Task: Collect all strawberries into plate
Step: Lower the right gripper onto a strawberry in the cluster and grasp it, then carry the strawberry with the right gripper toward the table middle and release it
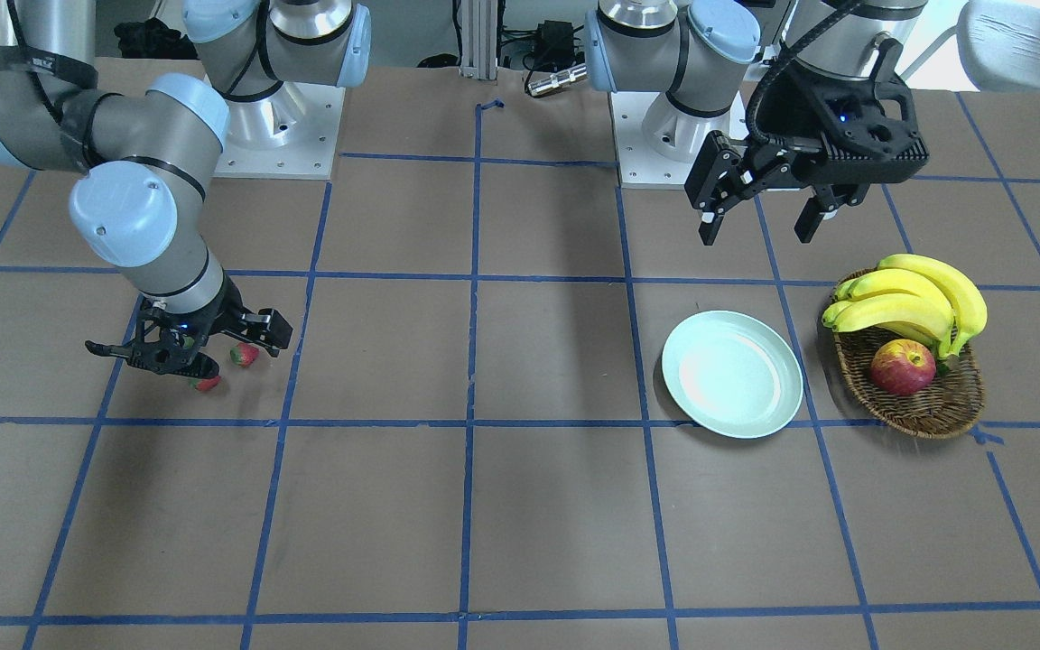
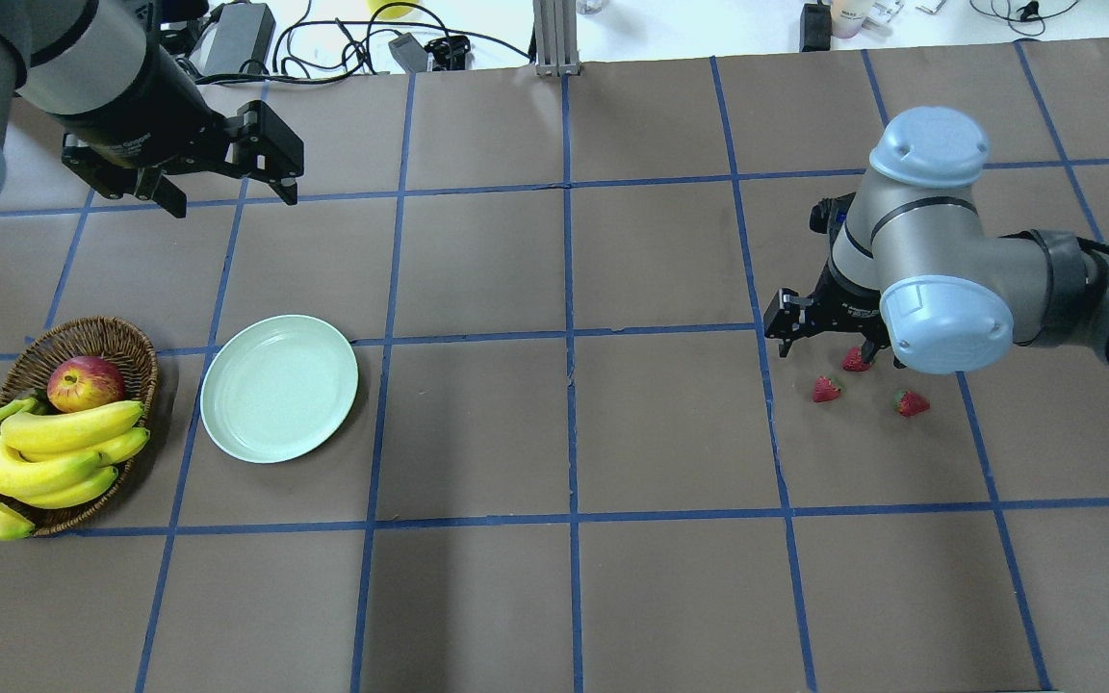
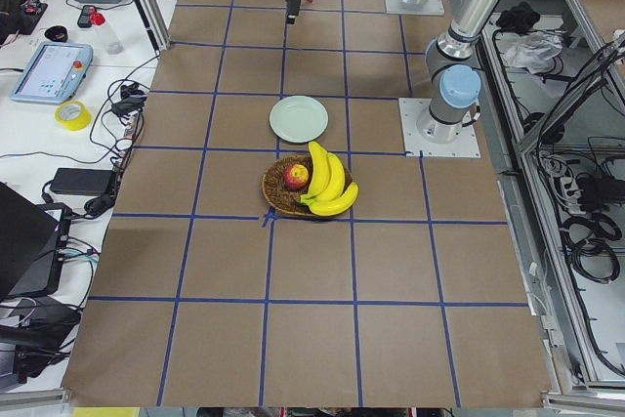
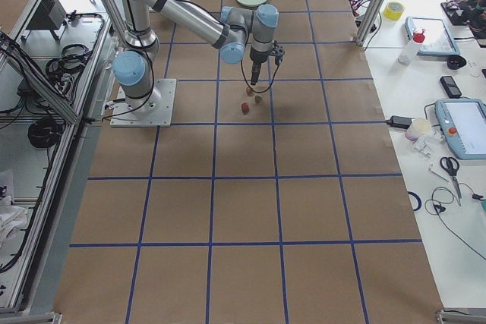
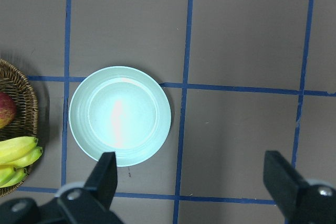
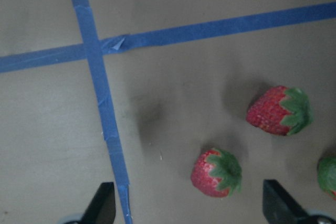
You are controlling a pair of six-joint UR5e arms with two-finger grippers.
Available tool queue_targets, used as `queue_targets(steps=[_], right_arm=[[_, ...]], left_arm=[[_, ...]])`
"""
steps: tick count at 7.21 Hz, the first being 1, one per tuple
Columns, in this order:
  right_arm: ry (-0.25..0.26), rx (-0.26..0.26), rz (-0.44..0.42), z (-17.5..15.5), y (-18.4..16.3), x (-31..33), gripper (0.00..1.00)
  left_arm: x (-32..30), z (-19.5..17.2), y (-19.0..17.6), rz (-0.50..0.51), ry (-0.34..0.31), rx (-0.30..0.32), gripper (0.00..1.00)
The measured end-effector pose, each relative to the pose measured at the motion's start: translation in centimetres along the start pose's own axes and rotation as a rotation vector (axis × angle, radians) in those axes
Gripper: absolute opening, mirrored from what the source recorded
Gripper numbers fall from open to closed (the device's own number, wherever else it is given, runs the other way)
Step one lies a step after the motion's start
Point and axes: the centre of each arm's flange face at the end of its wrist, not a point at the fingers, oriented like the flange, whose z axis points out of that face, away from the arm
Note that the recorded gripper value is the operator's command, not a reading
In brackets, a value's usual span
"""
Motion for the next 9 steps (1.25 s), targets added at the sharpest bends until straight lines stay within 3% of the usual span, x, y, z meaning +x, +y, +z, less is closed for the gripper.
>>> queue_targets(steps=[2,3,5,6,9], right_arm=[[-0.007,0.017,0.020,1.5,0.5,1.1,0.72],[-0.011,0.019,0.028,1.8,0.6,1.5,0.44],[-0.016,0.025,0.028,2.0,0.6,1.7,0.11],[-0.014,0.026,0.026,2.0,0.6,1.7,0.00],[-0.019,0.052,0.041,0.4,-0.4,1.2,0.00]], left_arm=[[0.0,-0.7,0.3,-0.002,-0.001,0.014,1.00],[0.0,-1.5,0.5,-0.004,-0.007,0.030,1.00],[-0.2,-2.4,0.8,-0.004,-0.019,0.049,1.00],[-0.3,-2.5,0.9,-0.003,-0.022,0.052,1.00],[-0.4,-2.0,1.1,0.002,-0.028,0.038,1.00]])
